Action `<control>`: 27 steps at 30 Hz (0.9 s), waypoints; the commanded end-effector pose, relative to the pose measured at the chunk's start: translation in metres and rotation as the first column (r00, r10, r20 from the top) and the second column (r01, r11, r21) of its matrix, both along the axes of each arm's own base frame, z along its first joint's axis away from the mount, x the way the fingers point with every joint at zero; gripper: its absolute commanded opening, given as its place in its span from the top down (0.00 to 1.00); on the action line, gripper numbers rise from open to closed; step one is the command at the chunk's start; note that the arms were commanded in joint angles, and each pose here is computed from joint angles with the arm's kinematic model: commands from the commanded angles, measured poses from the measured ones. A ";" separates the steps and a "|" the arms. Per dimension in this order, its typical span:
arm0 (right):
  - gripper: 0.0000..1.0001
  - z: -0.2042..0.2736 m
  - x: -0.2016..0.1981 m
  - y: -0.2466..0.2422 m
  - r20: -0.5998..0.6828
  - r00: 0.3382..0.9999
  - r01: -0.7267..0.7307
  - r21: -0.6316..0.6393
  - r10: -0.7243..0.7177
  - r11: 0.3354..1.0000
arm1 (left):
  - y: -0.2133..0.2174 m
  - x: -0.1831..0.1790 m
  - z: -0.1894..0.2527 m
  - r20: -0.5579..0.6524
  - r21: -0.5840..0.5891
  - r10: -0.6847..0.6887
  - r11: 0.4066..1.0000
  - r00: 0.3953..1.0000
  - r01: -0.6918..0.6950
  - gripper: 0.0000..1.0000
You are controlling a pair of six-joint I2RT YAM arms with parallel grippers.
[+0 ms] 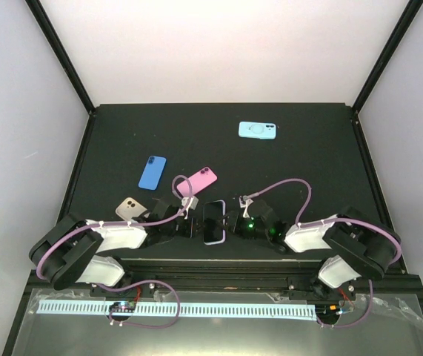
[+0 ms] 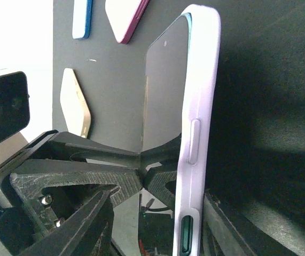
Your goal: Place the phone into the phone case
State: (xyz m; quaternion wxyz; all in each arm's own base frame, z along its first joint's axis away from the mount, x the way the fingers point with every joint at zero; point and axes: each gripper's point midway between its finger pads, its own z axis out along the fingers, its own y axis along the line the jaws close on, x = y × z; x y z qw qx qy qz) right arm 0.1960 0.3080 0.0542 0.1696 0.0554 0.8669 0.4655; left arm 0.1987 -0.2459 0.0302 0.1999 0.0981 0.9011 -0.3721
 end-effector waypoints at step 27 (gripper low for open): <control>0.96 0.041 -0.005 -0.002 0.112 0.993 -0.047 0.086 0.038 0.995 | 0.006 0.007 0.111 0.141 -0.229 0.041 0.973 0.989 -0.008 0.46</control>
